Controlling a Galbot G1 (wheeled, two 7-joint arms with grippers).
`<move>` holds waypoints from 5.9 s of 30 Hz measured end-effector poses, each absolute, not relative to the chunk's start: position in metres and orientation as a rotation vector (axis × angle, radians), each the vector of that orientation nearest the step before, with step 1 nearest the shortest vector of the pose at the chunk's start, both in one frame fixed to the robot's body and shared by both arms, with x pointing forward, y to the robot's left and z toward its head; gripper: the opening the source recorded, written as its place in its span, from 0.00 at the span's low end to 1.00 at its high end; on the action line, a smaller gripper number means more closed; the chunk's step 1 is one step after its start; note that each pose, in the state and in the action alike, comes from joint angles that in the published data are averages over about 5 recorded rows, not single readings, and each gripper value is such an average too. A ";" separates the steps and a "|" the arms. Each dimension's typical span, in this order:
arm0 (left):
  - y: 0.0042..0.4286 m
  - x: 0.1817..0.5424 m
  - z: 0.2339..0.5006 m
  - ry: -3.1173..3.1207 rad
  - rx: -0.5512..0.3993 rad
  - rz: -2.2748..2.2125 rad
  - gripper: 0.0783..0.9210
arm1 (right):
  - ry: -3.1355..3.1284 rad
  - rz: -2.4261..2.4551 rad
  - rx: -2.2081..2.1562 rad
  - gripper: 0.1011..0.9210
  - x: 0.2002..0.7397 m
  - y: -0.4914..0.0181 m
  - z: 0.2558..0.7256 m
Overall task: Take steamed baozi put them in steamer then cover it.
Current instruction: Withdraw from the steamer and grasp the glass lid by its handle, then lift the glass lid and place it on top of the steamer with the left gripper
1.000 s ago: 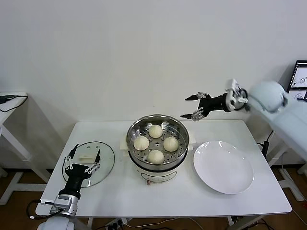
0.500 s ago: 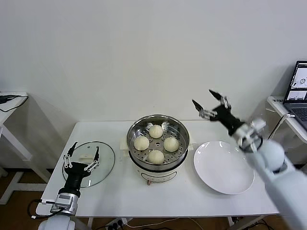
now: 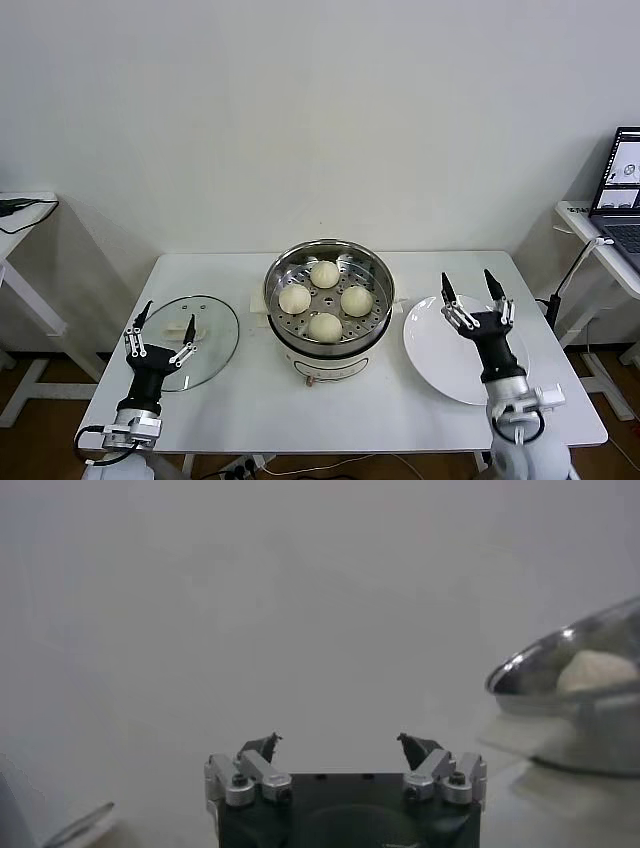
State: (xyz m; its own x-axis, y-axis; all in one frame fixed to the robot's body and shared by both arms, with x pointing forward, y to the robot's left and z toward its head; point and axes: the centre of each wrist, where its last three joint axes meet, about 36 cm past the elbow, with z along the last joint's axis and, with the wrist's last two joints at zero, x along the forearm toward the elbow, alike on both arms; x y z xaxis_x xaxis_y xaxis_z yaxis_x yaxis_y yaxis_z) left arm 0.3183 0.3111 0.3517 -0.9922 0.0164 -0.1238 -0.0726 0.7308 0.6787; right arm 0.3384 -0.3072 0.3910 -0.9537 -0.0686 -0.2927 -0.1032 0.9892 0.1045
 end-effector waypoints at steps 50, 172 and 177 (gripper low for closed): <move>0.387 0.419 0.244 2.179 0.066 2.226 0.86 | 2.864 0.226 0.149 0.88 0.295 -0.291 0.336; 0.018 0.431 0.430 2.145 0.073 2.129 0.13 | 2.855 0.151 0.211 0.88 0.303 -0.278 0.306; 0.016 0.430 0.427 2.153 0.071 2.132 0.13 | 2.856 0.148 0.206 0.88 0.304 -0.278 0.306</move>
State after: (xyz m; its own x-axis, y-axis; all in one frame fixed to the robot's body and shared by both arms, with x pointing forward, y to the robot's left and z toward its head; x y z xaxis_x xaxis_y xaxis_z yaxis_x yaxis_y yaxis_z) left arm 0.4302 0.0157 0.4272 -0.9928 0.1109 -0.0459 -0.0448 0.0122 0.9989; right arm 0.3043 -0.2777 0.3055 -0.9524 0.1543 -0.2627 0.1264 0.9847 0.1203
